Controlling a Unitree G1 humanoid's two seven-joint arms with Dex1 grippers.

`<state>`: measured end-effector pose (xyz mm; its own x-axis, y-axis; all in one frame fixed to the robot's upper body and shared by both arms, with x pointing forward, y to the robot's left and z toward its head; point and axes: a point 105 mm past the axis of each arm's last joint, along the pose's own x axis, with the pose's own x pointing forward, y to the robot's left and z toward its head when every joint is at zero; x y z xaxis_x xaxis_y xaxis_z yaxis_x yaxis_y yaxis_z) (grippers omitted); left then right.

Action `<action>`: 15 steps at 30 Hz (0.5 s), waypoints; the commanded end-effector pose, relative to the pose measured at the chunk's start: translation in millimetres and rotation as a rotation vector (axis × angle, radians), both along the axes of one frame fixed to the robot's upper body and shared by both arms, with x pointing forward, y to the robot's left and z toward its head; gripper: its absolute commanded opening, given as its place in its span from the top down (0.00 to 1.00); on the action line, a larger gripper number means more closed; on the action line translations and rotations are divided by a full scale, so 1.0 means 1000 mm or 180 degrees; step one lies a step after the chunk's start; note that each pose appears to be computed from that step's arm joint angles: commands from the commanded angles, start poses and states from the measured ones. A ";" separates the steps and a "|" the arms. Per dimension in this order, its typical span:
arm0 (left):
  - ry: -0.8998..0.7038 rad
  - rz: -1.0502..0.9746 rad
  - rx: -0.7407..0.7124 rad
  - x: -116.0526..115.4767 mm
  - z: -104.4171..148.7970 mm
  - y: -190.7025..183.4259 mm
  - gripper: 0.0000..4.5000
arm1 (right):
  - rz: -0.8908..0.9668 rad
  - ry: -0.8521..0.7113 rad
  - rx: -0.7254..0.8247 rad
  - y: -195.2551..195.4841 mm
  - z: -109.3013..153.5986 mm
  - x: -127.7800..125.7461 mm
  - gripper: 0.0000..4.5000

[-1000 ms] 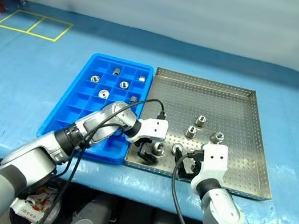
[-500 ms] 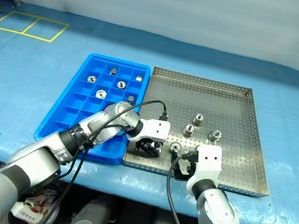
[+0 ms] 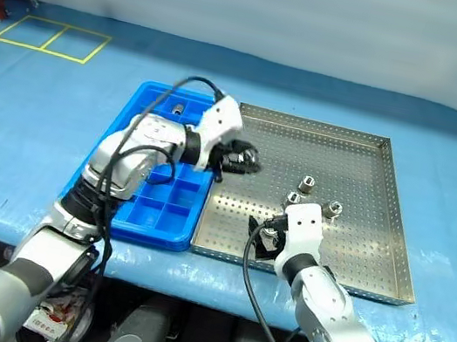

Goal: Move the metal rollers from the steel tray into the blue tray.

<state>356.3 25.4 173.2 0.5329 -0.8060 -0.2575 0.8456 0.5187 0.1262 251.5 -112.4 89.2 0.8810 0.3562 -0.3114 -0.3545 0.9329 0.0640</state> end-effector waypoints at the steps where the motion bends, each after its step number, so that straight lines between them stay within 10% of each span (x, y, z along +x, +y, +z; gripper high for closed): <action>1: -0.0381 0.0924 -0.0347 0.013 0.018 0.036 0.62 | 0.0186 -0.0212 0.0029 0.011 0.014 0.002 0.00; 15: -0.0440 0.3061 0.0089 0.019 -0.043 0.131 0.62 | 0.0436 -0.0195 -0.0064 0.020 0.010 0.009 0.00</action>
<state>373.9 146.2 120.7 0.9754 -0.0779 -0.2064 0.1204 0.9720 0.2017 258.6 -93.6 90.9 0.8357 0.4600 -0.3001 -0.4721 0.8808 0.0354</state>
